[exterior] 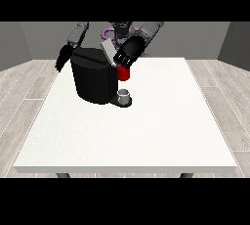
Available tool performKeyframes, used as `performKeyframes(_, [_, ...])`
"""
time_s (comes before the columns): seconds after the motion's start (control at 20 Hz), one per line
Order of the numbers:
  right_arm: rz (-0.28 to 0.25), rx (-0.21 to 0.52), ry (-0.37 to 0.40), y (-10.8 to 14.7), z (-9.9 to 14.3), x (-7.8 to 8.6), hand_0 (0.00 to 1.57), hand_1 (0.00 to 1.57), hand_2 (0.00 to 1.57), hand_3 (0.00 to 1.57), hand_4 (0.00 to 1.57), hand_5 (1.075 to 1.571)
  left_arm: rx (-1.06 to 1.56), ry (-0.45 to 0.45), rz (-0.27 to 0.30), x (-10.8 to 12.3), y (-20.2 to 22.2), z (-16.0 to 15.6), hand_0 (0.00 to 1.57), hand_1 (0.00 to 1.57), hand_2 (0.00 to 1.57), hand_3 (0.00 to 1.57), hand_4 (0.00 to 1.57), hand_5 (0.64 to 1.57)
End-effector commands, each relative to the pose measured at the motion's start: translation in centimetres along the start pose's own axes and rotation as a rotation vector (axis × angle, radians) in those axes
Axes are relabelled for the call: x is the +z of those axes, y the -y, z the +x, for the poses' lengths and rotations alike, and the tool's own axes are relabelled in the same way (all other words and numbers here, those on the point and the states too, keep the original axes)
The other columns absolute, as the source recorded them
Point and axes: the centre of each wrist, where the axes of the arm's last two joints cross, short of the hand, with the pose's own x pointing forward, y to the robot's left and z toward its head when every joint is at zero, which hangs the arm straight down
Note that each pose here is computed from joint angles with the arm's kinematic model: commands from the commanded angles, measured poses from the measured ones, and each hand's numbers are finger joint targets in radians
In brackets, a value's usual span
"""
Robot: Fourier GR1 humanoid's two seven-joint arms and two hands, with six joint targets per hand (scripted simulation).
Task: Insert the coffee pod into the coffee machine and close the lid
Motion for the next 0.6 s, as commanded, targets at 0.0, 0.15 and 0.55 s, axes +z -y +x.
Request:
performKeyframes(0.0, [-0.010,0.001,0.043,-1.4,1.5,0.1,0.00,0.00,0.00,0.00,0.00,1.571,-0.041,0.008,0.067,0.8,-1.3,-1.2,1.24,1.24,1.26,1.20,0.29,1.571])
performKeyframes(0.15, [-0.016,0.016,0.030,1.3,-0.7,0.1,0.00,0.00,0.00,0.00,0.00,1.571,-0.121,0.018,0.020,0.4,0.3,-0.6,1.21,1.21,1.23,1.13,0.00,1.571])
performKeyframes(0.55, [-0.022,-0.014,0.014,0.3,1.4,-0.6,0.00,0.00,0.00,0.00,0.00,1.571,-0.164,0.000,0.014,0.2,2.3,-1.6,1.14,1.14,1.15,1.00,0.00,1.571])
